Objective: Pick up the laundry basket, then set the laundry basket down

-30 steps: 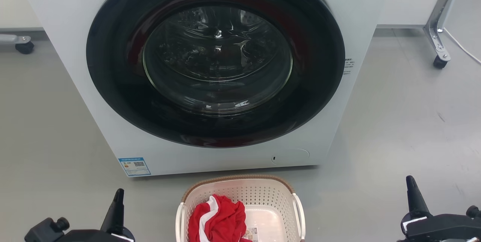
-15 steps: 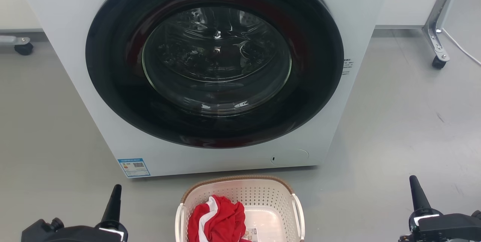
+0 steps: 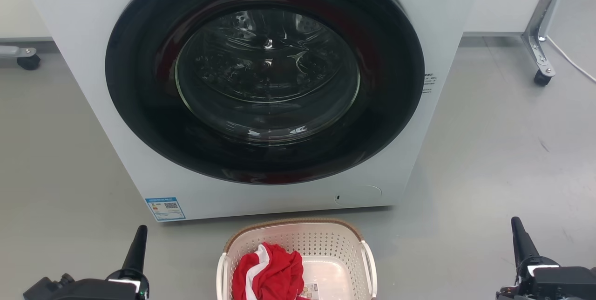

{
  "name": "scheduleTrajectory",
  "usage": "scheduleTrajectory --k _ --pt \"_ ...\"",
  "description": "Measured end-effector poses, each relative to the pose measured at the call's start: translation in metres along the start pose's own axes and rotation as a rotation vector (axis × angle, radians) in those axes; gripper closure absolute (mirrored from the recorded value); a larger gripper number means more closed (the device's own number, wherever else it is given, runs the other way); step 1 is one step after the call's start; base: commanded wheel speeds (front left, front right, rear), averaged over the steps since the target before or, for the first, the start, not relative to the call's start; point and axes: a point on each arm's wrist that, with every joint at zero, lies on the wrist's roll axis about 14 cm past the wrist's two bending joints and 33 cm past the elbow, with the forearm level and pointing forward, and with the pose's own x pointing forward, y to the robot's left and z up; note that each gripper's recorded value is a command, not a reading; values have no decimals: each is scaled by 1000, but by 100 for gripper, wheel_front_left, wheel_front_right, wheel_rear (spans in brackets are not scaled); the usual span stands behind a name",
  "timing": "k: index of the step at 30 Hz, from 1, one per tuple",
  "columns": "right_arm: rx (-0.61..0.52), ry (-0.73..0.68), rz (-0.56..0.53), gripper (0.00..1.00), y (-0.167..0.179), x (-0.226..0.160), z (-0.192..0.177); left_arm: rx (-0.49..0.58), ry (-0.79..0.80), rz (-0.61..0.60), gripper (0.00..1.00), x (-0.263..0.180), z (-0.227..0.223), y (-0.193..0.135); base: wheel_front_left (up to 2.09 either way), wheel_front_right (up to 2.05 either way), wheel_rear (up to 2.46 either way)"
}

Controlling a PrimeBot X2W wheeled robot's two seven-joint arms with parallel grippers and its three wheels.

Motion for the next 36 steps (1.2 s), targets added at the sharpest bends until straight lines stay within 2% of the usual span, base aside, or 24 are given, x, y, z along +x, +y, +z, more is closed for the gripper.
scheduleTrajectory --k 15,36 --pt "200 -17 33 100 1 0 7 -181 -17 -46 100 6 5 -8 0 0 0" --pt "202 -18 37 100 3 1 7 -195 -20 -46 100 6 5 -7 0 0 0"
